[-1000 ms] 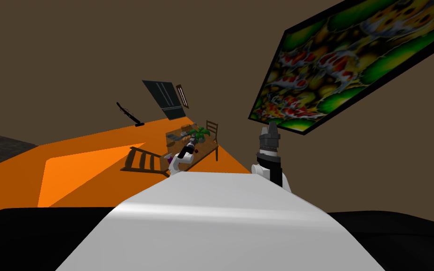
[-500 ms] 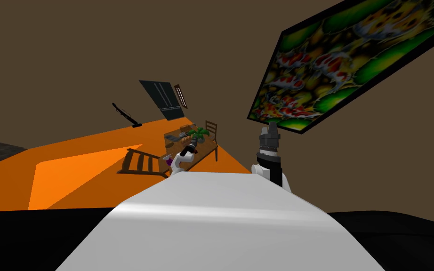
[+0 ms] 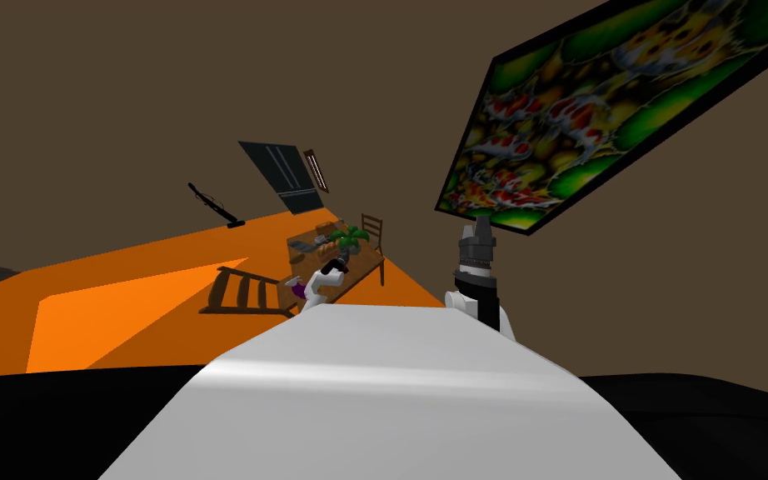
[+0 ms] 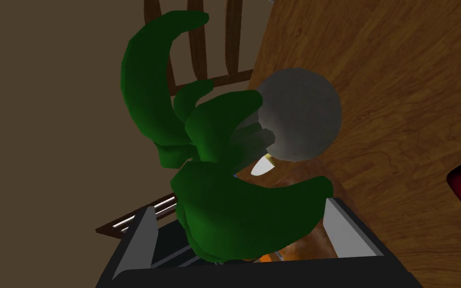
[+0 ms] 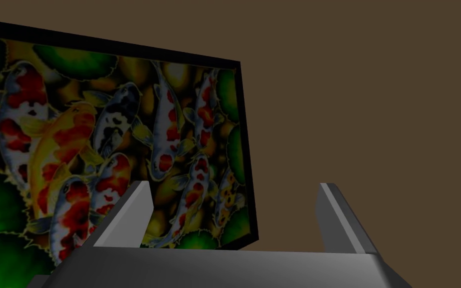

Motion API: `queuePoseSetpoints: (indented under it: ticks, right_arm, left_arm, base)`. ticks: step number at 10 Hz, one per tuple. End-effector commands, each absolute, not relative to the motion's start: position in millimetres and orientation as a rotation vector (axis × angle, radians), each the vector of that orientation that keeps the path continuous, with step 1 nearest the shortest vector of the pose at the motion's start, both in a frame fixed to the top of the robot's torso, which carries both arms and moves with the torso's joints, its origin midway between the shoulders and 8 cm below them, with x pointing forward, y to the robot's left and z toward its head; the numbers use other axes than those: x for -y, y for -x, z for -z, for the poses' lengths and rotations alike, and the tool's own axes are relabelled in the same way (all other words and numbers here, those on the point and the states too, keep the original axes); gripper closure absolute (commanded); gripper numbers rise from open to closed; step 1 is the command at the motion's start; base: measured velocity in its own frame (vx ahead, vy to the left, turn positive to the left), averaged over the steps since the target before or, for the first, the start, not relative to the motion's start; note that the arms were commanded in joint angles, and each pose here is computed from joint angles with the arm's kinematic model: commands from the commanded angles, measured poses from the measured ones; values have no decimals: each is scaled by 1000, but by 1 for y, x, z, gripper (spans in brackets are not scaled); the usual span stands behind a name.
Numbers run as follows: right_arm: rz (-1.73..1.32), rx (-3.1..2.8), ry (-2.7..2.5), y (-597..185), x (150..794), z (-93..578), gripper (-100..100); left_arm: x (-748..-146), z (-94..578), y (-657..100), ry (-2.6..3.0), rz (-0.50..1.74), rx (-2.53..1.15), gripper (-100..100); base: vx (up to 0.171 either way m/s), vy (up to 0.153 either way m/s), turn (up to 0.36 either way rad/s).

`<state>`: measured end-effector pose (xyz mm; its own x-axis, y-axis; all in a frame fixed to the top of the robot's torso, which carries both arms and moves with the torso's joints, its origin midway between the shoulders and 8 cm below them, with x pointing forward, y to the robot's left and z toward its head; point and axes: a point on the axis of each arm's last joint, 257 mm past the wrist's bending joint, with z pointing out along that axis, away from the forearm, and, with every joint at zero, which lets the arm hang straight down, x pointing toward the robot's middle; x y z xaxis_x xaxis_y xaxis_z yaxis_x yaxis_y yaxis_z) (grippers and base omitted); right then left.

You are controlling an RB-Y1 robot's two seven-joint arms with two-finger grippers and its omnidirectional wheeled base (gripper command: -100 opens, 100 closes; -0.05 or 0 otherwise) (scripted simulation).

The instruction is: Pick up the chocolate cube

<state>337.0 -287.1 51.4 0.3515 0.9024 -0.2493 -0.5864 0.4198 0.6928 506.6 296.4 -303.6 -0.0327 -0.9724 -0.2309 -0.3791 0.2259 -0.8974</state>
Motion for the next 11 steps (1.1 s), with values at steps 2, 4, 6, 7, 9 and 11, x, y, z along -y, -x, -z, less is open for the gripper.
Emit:
queuePoseSetpoints:
  ticks: [2, 4, 6, 7, 9, 11]
  right_arm:
    - [-1027, -676, -545, -337, 287, -51, 0]
    - [-1027, -676, -545, -337, 287, -51, 0]
    - [-1027, -676, -545, -337, 287, -51, 0]
    - [-1027, -676, -545, -337, 287, -51, 0]
    - [-1027, -676, -545, -337, 287, -51, 0]
    - [-1027, -676, -545, -337, 287, -51, 0]
  left_arm:
    - [-308, 338, -499, 1376, 745, -1642, -100]
    - [-315, 359, -494, 1421, 702, -1680, -100]
    - [-328, 393, -481, 1501, 625, -1743, -100]
    - [-330, 399, -478, 1511, 615, -1750, -100]
    - [-344, 431, -461, 1593, 529, -1809, -100]
    - [-352, 445, -451, 1631, 488, -1835, -100]
  base:
    - [11, 16, -73]
    - [8, 10, -59]
    - [10, 14, -105]
    - [10, 15, -45]
    - [12, 15, -96]
    - [6, 15, -49]
